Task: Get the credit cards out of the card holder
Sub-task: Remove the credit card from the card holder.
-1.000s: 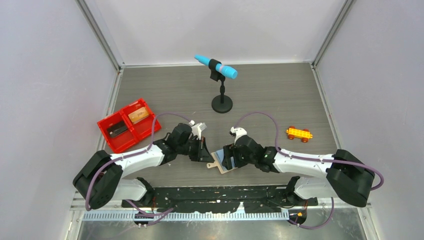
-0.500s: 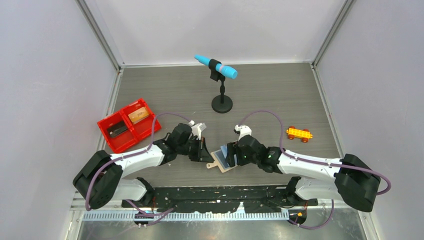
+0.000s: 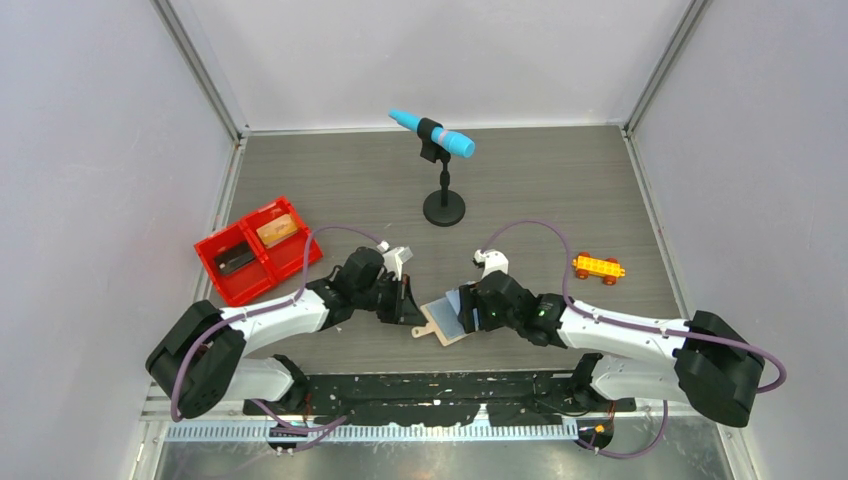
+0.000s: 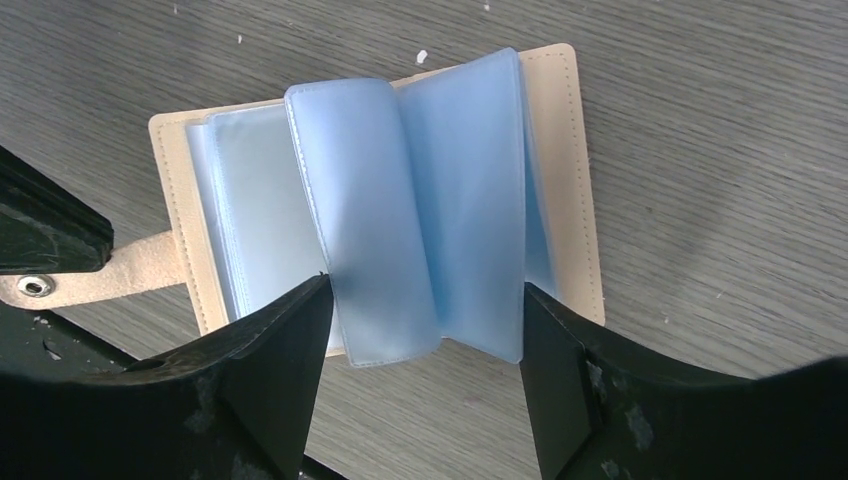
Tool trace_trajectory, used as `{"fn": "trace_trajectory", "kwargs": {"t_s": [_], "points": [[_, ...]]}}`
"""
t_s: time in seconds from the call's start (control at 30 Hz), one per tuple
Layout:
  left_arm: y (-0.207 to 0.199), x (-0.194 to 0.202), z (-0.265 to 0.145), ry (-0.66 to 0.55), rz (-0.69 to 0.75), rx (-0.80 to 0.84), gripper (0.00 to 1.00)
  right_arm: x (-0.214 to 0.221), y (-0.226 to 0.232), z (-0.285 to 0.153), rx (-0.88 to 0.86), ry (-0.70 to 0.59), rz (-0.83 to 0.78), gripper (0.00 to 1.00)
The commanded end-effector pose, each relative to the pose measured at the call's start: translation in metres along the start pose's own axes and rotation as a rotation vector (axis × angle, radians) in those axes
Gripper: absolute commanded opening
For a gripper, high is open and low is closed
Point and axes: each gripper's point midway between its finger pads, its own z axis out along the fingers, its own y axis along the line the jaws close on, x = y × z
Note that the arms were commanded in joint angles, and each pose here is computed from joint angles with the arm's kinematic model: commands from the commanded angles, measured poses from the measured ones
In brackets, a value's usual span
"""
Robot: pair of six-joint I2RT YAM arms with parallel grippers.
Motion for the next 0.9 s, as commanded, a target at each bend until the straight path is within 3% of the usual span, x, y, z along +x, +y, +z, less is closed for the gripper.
{"fn": "trace_trajectory", "kwargs": {"t_s": [0.0,0.37,0.7,0.87], "points": [[0.001,0.0,0.0,-0.005,0.029,-0.003,0.0,-0.021,0.001,-0.007,0.021,-0.066,0.007,0.72],[0.009,0.004,-0.001,0.024,0.084,-0.031,0.0,-0.031,-0.019,-0.021,0.159,-0.062,-0.001,0.67],[-0.002,0.003,0.0,0.022,0.097,0.028,0.0,-0.049,0.044,-0.022,-0.148,-0.072,-0.046,0.7],[-0.001,0.005,-0.001,0.019,0.093,0.031,0.0,-0.042,0.05,-0.011,-0.175,-0.043,-0.053,0.76]]}}
